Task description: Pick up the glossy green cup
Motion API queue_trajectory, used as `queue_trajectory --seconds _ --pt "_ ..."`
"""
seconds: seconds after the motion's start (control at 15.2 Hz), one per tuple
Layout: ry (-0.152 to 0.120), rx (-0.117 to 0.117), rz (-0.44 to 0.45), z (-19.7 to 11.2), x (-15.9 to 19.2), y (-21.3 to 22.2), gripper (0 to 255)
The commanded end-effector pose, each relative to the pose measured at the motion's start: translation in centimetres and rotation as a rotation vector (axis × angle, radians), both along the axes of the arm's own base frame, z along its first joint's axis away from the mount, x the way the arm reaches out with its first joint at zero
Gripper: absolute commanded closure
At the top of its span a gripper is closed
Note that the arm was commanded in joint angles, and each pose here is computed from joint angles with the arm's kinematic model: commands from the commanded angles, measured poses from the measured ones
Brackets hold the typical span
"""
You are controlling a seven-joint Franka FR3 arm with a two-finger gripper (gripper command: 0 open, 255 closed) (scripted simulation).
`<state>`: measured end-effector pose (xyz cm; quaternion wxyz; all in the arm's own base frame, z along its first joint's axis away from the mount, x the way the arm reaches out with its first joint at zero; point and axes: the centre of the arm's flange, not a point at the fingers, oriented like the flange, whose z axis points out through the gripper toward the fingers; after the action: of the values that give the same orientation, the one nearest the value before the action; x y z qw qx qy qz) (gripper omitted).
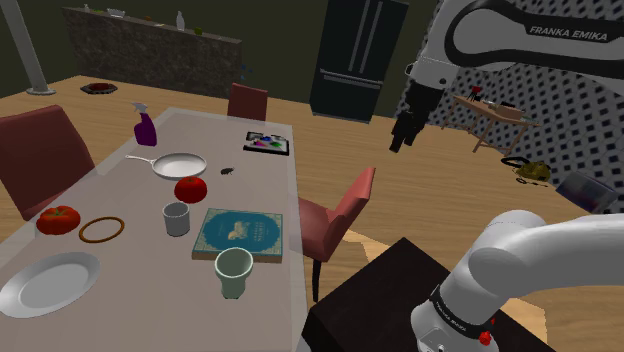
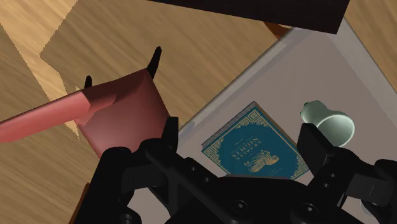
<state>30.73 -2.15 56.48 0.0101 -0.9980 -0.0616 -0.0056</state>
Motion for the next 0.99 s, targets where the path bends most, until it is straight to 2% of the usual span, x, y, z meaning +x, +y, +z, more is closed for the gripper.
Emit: queue_trajectory --seconds 0.0,0.92 --pt "0.000 0.000 0.000 0.0 0.0 0.0 0" --pt "-0.008 0.037 -0.081 -14.1 4.7 10.4 0"
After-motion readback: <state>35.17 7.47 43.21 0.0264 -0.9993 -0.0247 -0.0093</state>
